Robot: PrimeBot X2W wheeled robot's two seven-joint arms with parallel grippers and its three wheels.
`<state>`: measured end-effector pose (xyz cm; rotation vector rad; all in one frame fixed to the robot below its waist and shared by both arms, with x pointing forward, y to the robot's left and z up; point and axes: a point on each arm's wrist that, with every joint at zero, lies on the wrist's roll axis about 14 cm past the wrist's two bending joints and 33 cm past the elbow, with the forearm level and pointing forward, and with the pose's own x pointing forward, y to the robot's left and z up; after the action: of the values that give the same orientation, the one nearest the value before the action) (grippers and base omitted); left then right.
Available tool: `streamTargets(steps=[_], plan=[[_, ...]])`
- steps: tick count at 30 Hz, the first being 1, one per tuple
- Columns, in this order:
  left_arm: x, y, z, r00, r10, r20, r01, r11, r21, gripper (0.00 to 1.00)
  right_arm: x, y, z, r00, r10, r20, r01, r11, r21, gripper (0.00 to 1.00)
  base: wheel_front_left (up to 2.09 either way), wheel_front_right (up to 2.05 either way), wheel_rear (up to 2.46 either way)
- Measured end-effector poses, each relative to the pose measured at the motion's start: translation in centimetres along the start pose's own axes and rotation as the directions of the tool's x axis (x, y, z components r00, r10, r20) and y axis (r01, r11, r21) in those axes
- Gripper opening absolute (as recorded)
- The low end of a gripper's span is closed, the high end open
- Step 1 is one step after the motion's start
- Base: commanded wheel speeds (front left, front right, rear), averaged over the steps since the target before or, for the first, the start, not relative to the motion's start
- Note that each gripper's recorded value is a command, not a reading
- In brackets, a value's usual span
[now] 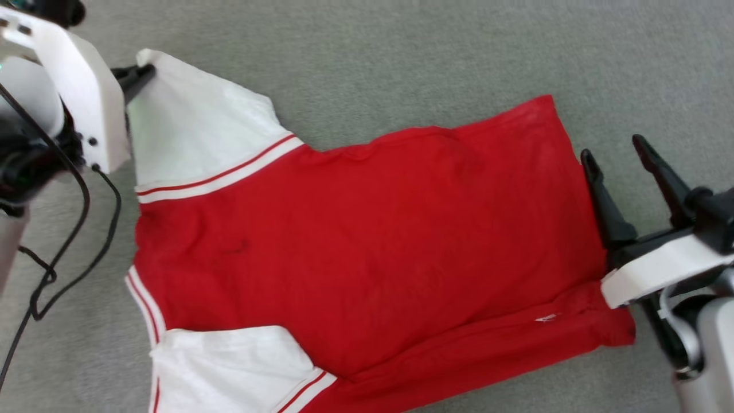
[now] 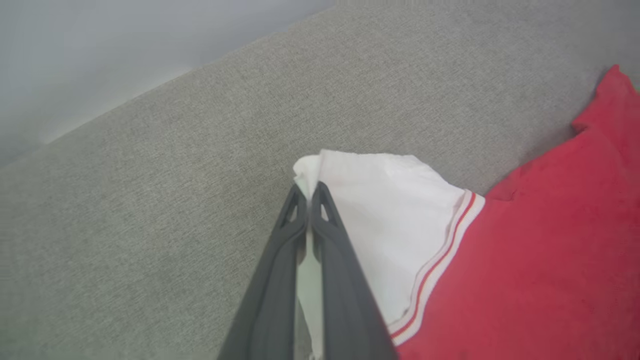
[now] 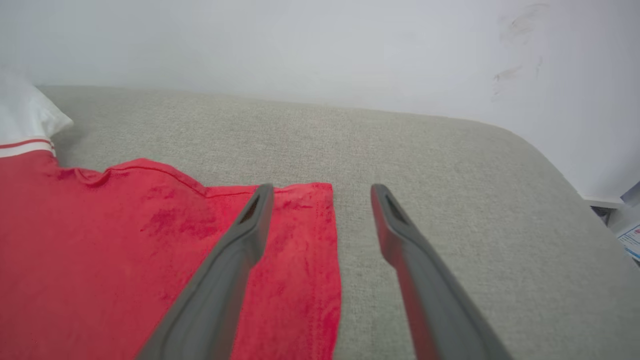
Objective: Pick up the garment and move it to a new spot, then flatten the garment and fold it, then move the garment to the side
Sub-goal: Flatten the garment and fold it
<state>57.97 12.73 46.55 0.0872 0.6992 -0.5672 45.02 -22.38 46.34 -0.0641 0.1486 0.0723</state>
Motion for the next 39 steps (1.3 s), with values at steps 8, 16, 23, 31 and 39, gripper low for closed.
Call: streamTargets(steps=[8, 16, 23, 31, 39], plan=[[-5.4, -1.7, 1.6, 0.989, -0.013, 0.149, -0.004, 0.994, 0.11, 0.0, 2.2, -1.5, -0.1, 0.956, 0.04, -0.29, -0.073, 0.992, -0.103, 1.0, 0.0, 0.0, 0.0], [-8.5, -4.3, 0.4, 0.973, -0.079, 0.217, 0.043, 0.986, 0.162, 0.0, 4.8, -1.2, -1.2, 0.822, 0.055, -0.566, -0.15, 0.981, -0.123, 1.0, 0.0, 0.0, 0.0], [-9.9, -5.5, -1.3, 0.964, -0.106, 0.244, 0.063, 0.982, 0.178, 0.0, 7.1, 0.0, -3.8, 0.71, 0.055, -0.702, -0.175, 0.98, -0.1, 1.0, 0.0, 0.0, 0.0], [-11.0, -6.1, -2.6, 0.959, -0.112, 0.26, 0.067, 0.982, 0.176, 0.0, 8.4, 1.7, -7.3, 0.626, 0.074, -0.776, -0.2, 0.978, -0.068, 1.0, 0.0, 0.0, 0.0], [-11.2, -6.0, -3.8, 0.962, -0.1, 0.252, 0.062, 0.986, 0.156, 0.0, 8.8, 2.8, -9.5, 0.591, 0.097, -0.801, -0.225, 0.973, -0.049, 0.43, 0.0, 0.0, 0.0]])
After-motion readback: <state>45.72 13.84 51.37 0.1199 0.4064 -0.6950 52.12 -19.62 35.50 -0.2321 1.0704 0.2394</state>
